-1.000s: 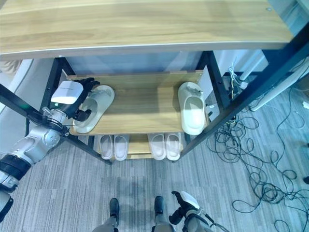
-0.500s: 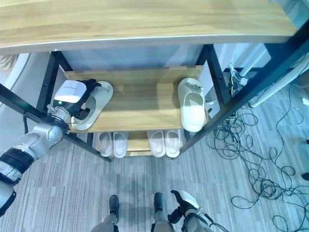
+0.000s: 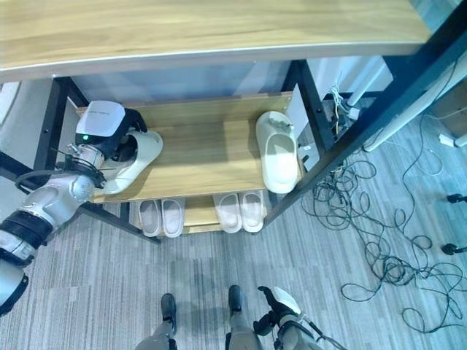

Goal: Arrange the slippers neatly on the shoe rack.

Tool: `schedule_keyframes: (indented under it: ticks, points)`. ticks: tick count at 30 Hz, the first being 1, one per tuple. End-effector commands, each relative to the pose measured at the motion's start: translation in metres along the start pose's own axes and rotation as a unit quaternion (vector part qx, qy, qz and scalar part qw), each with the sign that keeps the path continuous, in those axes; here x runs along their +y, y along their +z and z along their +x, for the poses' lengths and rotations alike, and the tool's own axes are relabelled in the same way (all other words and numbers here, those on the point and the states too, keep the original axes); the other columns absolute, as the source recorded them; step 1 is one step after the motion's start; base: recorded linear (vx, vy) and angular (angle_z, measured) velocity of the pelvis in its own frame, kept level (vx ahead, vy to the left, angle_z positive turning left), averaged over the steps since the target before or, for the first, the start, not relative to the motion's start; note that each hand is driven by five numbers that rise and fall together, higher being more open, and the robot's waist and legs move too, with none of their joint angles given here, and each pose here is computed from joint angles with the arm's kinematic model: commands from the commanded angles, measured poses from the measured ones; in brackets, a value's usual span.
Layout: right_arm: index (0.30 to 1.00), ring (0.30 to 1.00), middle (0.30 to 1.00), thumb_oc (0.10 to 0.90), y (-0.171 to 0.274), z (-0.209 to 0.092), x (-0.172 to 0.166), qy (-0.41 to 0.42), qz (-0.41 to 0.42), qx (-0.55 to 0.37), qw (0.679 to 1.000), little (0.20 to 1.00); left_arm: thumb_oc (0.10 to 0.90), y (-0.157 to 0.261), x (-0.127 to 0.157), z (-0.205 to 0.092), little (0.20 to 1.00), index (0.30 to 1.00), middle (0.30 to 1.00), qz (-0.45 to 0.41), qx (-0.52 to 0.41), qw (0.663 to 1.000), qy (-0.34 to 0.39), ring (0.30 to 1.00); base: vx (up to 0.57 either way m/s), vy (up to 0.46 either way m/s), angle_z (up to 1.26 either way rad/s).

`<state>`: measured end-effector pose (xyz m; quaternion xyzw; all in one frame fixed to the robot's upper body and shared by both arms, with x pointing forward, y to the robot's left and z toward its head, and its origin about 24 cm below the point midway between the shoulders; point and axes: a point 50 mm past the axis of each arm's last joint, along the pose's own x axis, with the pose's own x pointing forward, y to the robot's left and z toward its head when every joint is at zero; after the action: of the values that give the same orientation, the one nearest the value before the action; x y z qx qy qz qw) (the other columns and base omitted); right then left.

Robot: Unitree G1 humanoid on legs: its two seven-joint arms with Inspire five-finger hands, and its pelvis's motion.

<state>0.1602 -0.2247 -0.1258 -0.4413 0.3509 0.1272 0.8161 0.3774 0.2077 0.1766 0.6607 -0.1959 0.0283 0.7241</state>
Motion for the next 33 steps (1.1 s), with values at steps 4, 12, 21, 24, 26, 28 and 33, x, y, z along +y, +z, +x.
schedule_keyframes:
  ticks: [4,12,21,24,26,28,33]
  points:
    - [0.900,0.900,0.900,0.800,-0.006,-0.004,-0.006,-0.025,0.013,0.000,1.000,0.900,0.400,0.033,0.040,0.023,0.300,0.300,0.300,-0.085,-0.043,0.989,0.111,0.300,0.00,0.000,0.00]
    - [0.900,0.900,0.900,0.800,-0.007,-0.004,-0.011,-0.039,0.014,0.002,0.999,0.900,0.400,0.078,0.042,0.020,0.300,0.300,0.300,-0.161,-0.108,0.969,0.150,0.300,-0.01,0.006,-0.02]
    - [0.900,0.900,0.900,0.800,-0.014,-0.007,-0.025,-0.061,0.006,0.000,0.998,0.900,0.400,0.090,0.051,0.021,0.300,0.300,0.300,-0.200,-0.112,0.954,0.193,0.300,-0.01,0.046,-0.23]
    - [0.900,0.900,0.900,0.800,-0.019,-0.010,-0.027,-0.065,0.002,0.004,0.998,0.900,0.400,0.085,0.056,0.025,0.300,0.300,0.300,-0.185,-0.105,0.956,0.200,0.300,0.03,0.040,-0.35]
    - [0.900,0.900,0.900,0.800,-0.021,-0.011,-0.028,-0.067,0.001,0.005,0.998,0.900,0.400,0.082,0.058,0.026,0.300,0.300,0.300,-0.178,-0.101,0.958,0.203,0.300,0.02,0.023,-0.21]
    - [0.900,0.900,0.900,0.800,-0.024,-0.012,-0.029,-0.067,-0.001,0.007,0.998,0.900,0.400,0.074,0.061,0.028,0.300,0.300,0.300,-0.162,-0.090,0.961,0.206,0.300,0.03,0.024,-0.24]
    - [0.900,0.900,0.900,0.800,-0.029,-0.013,-0.032,-0.064,-0.008,0.011,0.998,0.900,0.400,0.055,0.071,0.034,0.300,0.300,0.300,-0.121,-0.061,0.968,0.213,0.300,0.04,0.004,-0.18]
